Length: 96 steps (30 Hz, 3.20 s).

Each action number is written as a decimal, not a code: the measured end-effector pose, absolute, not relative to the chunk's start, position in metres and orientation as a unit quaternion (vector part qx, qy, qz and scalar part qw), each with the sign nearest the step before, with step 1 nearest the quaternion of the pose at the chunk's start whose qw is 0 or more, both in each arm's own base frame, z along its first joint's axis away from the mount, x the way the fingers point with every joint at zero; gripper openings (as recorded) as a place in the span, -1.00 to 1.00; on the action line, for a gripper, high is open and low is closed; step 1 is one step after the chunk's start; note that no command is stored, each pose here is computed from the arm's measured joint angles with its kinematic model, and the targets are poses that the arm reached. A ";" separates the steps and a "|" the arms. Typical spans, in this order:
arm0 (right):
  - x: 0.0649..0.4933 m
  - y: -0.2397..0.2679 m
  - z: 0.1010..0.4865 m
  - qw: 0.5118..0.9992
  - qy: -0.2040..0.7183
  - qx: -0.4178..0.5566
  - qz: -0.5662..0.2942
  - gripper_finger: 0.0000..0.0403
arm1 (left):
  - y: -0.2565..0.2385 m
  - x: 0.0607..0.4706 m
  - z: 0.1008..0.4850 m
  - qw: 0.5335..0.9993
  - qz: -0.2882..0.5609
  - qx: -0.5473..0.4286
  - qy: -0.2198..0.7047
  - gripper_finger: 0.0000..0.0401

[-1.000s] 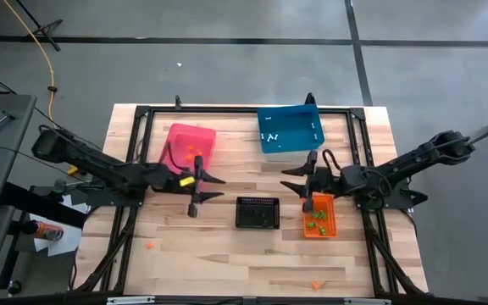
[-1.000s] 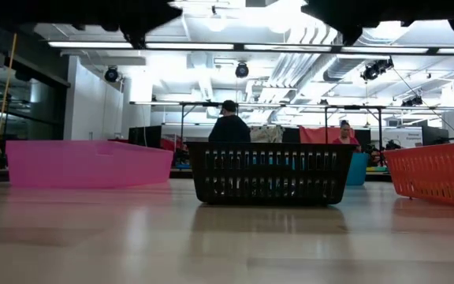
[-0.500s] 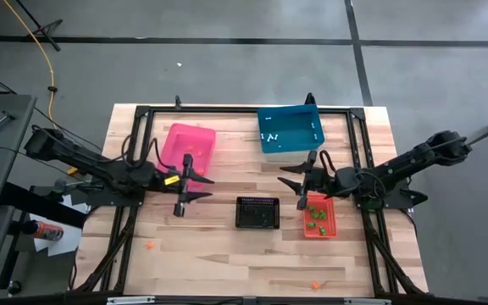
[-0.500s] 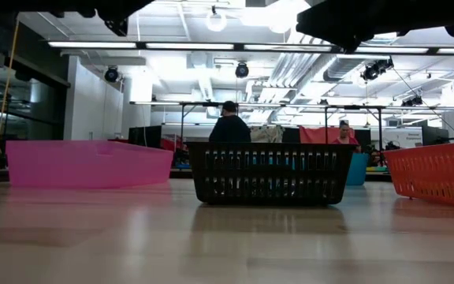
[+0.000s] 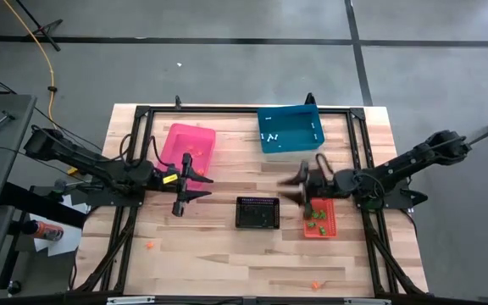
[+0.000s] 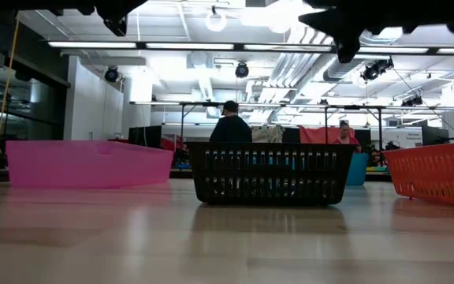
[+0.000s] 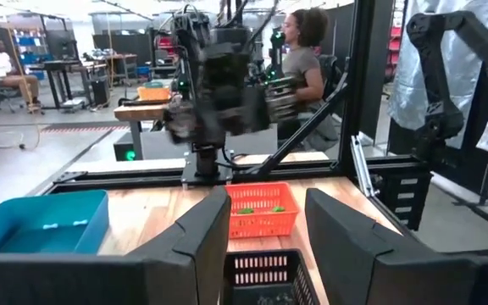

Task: Sort Halloween decoration
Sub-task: Put the orange spider toy into the pink bin

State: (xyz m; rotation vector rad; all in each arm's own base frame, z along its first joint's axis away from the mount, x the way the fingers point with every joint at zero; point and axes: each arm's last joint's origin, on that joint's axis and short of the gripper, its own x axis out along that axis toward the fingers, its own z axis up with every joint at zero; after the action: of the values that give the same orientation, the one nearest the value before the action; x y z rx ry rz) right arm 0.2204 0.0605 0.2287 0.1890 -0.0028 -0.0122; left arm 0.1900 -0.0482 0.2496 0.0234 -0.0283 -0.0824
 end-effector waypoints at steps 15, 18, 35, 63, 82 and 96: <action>0.259 0.192 0.249 0.755 0.603 0.230 -0.117 -0.31 | -0.049 0.193 0.246 0.999 -0.041 0.027 -0.005 -0.29; 0.272 0.214 0.246 0.674 0.658 0.309 -0.130 -0.31 | -0.049 0.193 0.246 0.999 -0.041 0.027 -0.005 -0.29; 0.252 0.286 0.188 0.517 0.703 0.404 -0.273 -0.31 | -0.049 0.193 0.247 0.990 -0.038 0.134 -0.013 -0.29; 0.223 0.288 0.145 0.537 0.589 0.495 -0.347 -0.31 | -0.048 0.193 0.251 0.991 -0.022 0.126 -0.028 -0.29; 0.223 0.284 0.125 0.546 0.616 0.435 -0.364 -0.76 | -0.048 0.193 0.249 0.991 -0.023 0.128 -0.019 -0.29; 0.224 0.281 0.172 0.632 0.656 0.300 -0.284 -0.98 | -0.047 0.193 0.249 0.992 -0.016 0.127 -0.018 -0.29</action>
State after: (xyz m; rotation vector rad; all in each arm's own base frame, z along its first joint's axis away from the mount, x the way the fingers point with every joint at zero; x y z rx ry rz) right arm 0.2244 0.2806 0.1717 0.6866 1.5002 -0.6497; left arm 0.1930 -0.0473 0.2490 0.2554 -0.0366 -0.0328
